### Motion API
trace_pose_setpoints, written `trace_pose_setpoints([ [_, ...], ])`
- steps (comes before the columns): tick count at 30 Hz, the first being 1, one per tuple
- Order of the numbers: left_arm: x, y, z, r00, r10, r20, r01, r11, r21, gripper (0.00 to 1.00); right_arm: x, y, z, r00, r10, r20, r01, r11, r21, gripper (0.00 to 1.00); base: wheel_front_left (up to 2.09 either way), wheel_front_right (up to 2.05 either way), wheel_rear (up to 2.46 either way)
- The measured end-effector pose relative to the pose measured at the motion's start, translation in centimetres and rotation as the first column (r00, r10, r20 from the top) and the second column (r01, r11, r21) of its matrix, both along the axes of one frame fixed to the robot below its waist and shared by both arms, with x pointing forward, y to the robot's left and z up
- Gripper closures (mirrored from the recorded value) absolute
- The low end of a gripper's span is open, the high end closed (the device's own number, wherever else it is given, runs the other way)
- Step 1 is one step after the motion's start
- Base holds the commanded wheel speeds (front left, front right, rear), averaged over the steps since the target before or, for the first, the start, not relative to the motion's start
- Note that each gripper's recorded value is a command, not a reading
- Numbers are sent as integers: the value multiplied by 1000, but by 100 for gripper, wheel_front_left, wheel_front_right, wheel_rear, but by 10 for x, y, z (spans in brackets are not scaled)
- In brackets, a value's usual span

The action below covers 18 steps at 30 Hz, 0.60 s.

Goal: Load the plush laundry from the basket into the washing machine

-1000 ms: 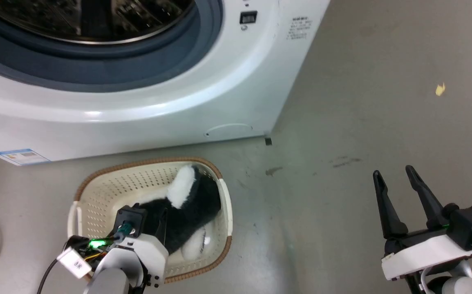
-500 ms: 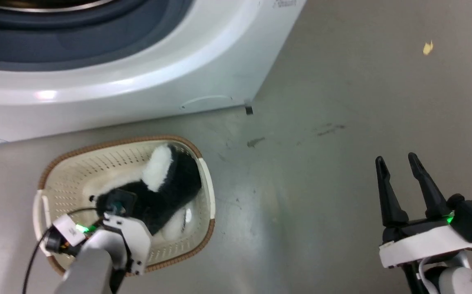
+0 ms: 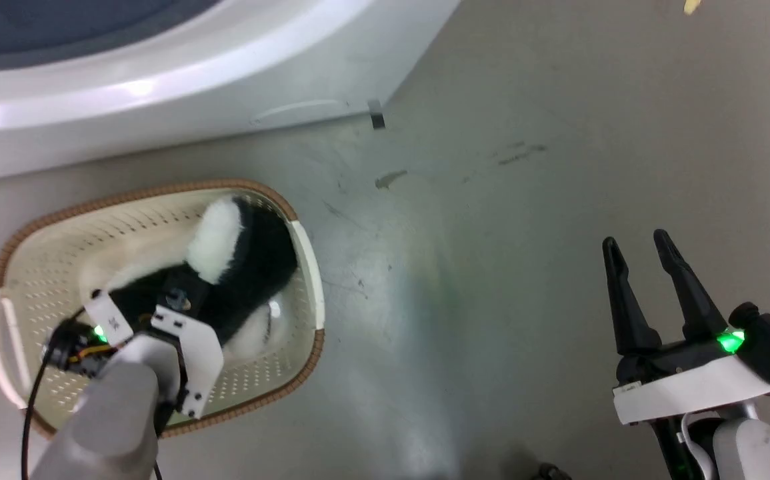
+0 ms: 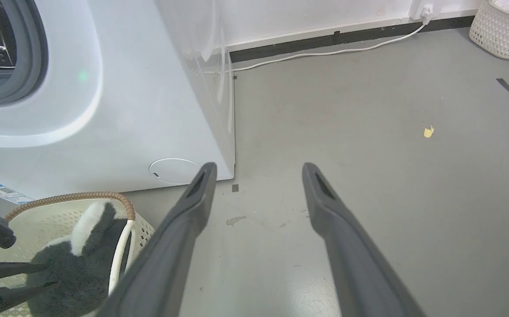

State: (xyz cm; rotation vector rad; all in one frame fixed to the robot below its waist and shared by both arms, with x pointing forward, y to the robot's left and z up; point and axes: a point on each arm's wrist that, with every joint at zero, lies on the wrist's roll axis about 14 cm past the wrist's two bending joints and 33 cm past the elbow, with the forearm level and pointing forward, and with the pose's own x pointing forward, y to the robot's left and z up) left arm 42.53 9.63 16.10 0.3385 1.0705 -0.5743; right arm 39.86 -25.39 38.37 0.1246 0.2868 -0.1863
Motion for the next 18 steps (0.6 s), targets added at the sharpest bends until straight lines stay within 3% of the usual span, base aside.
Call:
trace_pose_setpoints([
  [7, 9, -7, -22, 998, -63, -24, 64, 998, 19, 0, -3, -9, -16, 999, -36, -38, 36, 999, 8, 0, 0, 0, 0],
  [18, 0, -11, -73, 973, -145, -182, 165, 981, 100, 0, -13, -30, -47, 987, -119, -106, 121, 993, 11, 0, 0, 0, 0],
])
